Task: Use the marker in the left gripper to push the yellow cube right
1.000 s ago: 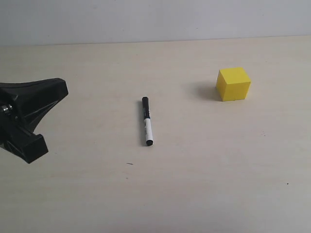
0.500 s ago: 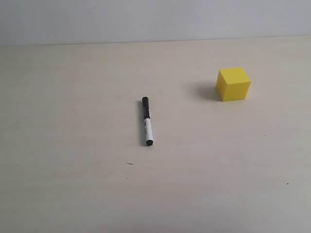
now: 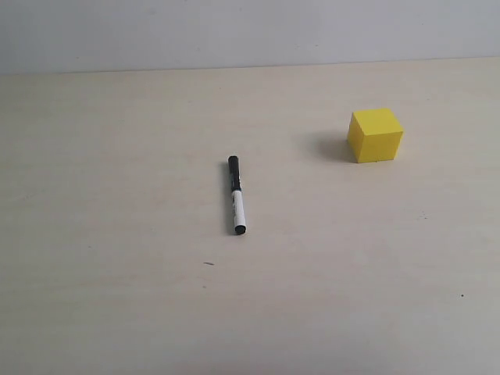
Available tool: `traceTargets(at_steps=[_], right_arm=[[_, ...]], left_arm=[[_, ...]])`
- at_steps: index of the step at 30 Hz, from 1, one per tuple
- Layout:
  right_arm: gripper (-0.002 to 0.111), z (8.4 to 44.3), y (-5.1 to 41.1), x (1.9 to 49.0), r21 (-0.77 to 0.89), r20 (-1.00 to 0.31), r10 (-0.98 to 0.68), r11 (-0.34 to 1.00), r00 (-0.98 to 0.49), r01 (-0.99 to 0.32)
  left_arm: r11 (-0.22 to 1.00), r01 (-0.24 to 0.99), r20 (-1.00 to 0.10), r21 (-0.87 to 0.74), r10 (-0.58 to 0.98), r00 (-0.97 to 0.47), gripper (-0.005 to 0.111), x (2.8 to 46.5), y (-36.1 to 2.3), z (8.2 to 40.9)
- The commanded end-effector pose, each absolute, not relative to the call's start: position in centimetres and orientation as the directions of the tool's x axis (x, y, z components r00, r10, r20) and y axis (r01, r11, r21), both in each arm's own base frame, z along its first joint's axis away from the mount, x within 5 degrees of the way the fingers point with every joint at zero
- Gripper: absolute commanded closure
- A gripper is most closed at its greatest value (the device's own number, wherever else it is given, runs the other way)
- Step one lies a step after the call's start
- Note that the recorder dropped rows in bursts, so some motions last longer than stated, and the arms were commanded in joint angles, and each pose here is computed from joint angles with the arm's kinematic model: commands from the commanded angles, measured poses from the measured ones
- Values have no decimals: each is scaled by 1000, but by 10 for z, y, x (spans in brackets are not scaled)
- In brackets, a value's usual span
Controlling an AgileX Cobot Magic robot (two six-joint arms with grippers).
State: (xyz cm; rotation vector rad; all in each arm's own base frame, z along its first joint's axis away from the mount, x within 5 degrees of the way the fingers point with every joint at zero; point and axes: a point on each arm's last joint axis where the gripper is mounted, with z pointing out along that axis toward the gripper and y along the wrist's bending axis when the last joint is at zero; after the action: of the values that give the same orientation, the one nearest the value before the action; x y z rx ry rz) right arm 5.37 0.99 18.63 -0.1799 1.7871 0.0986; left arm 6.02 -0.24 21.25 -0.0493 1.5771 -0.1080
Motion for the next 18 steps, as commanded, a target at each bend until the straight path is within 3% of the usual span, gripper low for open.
traceTargets(at_steps=[1,18], right_arm=[[108,186,9,54,-38,-977,-72,985,-199,-171],[108,186,9,54,-38,-977,-72,985,-199,-171]], left_arm=[[995,34,-996,-93,-93,-12,107,58,-2,205],[995,44,-994,-93,-91,-56,107,56,-3,201]])
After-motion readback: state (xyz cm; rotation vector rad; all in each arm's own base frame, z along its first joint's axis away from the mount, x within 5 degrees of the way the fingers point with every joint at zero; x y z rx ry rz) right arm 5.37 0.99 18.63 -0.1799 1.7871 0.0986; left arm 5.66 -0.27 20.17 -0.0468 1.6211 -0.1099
